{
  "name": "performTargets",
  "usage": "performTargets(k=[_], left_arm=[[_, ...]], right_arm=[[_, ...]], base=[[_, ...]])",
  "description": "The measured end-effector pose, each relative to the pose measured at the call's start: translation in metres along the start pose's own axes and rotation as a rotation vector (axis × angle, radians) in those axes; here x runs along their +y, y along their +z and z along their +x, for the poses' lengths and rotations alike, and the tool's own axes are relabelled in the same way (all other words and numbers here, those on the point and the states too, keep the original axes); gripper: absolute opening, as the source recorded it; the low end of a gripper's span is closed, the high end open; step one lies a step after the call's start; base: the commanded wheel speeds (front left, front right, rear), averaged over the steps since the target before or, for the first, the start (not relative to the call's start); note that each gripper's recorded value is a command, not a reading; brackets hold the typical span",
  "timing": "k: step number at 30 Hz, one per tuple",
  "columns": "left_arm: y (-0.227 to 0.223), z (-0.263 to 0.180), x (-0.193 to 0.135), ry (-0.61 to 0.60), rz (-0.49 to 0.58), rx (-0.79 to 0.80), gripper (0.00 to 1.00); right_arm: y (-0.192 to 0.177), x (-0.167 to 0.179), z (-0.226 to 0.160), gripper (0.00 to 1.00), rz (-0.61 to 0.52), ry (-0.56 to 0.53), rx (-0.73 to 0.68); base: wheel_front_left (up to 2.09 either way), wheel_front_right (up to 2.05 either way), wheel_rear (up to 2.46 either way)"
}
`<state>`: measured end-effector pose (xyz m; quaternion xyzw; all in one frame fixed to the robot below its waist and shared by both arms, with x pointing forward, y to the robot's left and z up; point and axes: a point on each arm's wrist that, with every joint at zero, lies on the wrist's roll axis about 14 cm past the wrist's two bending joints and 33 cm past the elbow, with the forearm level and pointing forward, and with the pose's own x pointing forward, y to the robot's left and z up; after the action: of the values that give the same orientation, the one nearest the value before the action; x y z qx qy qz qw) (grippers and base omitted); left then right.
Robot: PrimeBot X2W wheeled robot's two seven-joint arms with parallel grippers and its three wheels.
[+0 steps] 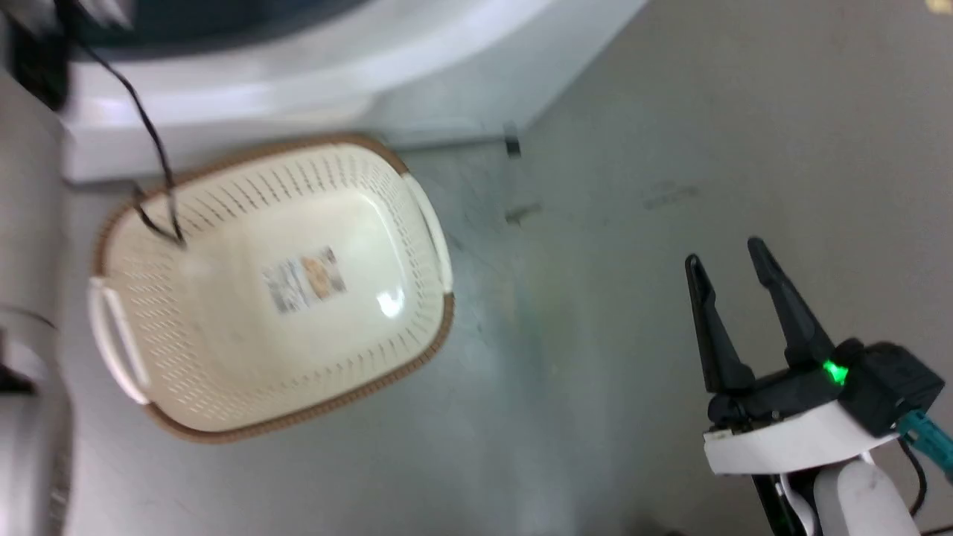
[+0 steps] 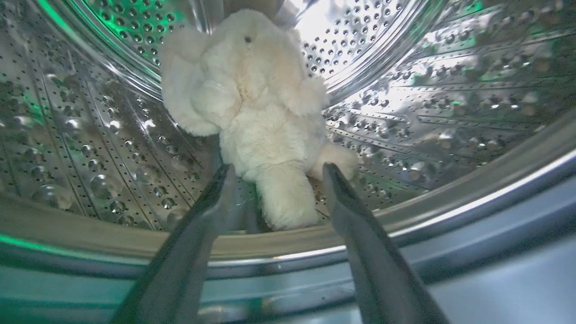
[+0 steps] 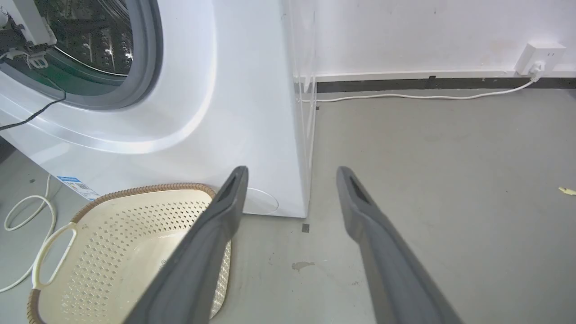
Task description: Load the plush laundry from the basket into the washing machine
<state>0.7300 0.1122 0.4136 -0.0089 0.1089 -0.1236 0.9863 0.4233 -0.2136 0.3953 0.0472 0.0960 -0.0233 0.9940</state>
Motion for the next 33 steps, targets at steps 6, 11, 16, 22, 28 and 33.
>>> performTargets(k=[6, 11, 16, 22, 28, 33], left_arm=[[0.019, -0.068, -0.007, -0.009, 0.027, -0.053, 1.00], [0.028, -0.135, -0.014, -0.028, 0.035, -0.076, 1.00], [0.036, -0.216, -0.008, -0.017, -0.024, -0.158, 1.00], [0.033, -0.288, 0.014, 0.107, -0.103, -0.240, 1.00], [0.020, -0.350, 0.024, 0.229, -0.138, -0.280, 1.00], [0.010, -0.388, 0.014, 0.260, -0.148, -0.296, 1.00]], right_arm=[[0.032, 0.013, -0.022, 1.00, -0.009, 0.035, -0.078], [0.056, 0.031, -0.042, 1.00, -0.010, 0.085, -0.145], [0.075, 0.049, -0.059, 1.00, 0.000, 0.141, -0.205], [0.089, 0.071, -0.064, 1.00, 0.006, 0.209, -0.252], [0.096, 0.089, -0.074, 1.00, 0.000, 0.265, -0.276], [0.099, 0.094, -0.086, 1.00, -0.002, 0.286, -0.288]], base=[[0.00, 0.00, 0.00], [0.00, 0.00, 0.00], [0.00, 0.00, 0.00], [0.00, 0.00, 0.00], [0.00, 0.00, 0.00], [0.00, 0.00, 0.00]])
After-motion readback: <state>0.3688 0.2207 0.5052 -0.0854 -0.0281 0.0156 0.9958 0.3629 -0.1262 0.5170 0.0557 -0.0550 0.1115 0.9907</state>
